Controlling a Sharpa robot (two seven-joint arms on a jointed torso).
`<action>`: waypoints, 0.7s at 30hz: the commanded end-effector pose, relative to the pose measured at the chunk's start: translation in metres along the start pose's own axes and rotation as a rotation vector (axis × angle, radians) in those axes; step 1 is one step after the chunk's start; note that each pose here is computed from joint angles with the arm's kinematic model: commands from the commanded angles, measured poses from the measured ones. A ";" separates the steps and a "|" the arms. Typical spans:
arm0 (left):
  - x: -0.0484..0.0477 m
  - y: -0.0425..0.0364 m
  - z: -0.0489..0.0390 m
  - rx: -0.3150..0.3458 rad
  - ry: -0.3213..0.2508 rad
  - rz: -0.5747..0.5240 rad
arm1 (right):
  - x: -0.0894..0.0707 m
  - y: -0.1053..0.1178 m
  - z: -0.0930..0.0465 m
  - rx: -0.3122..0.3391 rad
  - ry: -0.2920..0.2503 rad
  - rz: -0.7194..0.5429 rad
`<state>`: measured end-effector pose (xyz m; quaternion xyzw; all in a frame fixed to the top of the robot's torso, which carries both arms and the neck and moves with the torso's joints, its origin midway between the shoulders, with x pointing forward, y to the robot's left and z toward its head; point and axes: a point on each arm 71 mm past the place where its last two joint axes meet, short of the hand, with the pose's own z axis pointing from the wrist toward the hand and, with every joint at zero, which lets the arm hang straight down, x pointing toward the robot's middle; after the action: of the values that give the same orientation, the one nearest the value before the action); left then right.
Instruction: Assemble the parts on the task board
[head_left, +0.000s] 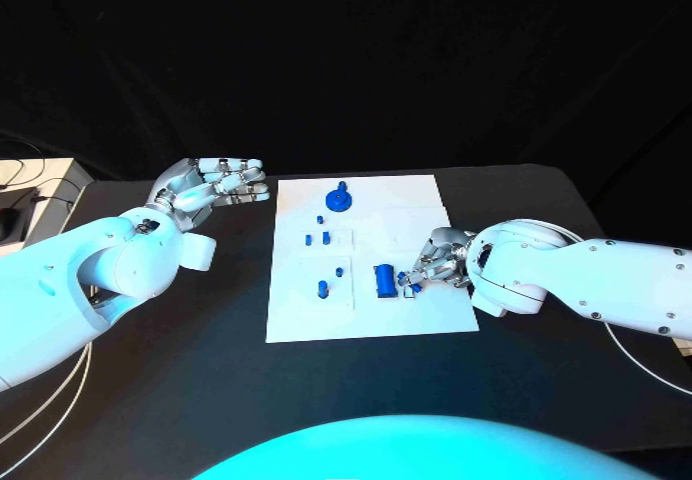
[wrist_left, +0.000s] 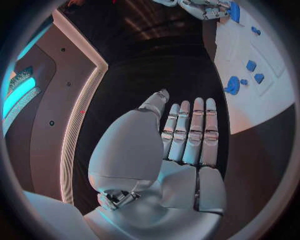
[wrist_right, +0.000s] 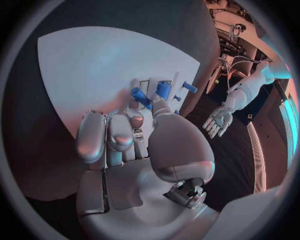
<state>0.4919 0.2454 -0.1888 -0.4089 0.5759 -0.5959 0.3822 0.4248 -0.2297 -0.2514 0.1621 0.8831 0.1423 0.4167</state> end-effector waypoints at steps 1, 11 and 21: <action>0.0018 -0.0007 0.0002 0.005 0.013 -0.009 | 0.001 0.002 -0.001 -0.020 0.002 0.001; 0.0009 -0.0007 -0.0002 0.004 0.012 -0.008 | -0.001 -0.002 -0.003 -0.023 -0.007 0.008; 0.0007 -0.0006 -0.0002 0.004 0.012 -0.008 | -0.001 -0.004 -0.004 -0.026 0.000 0.002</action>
<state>0.4919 0.2463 -0.1889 -0.4094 0.5761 -0.5951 0.3827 0.4224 -0.2356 -0.2496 0.1647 0.8802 0.1476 0.4200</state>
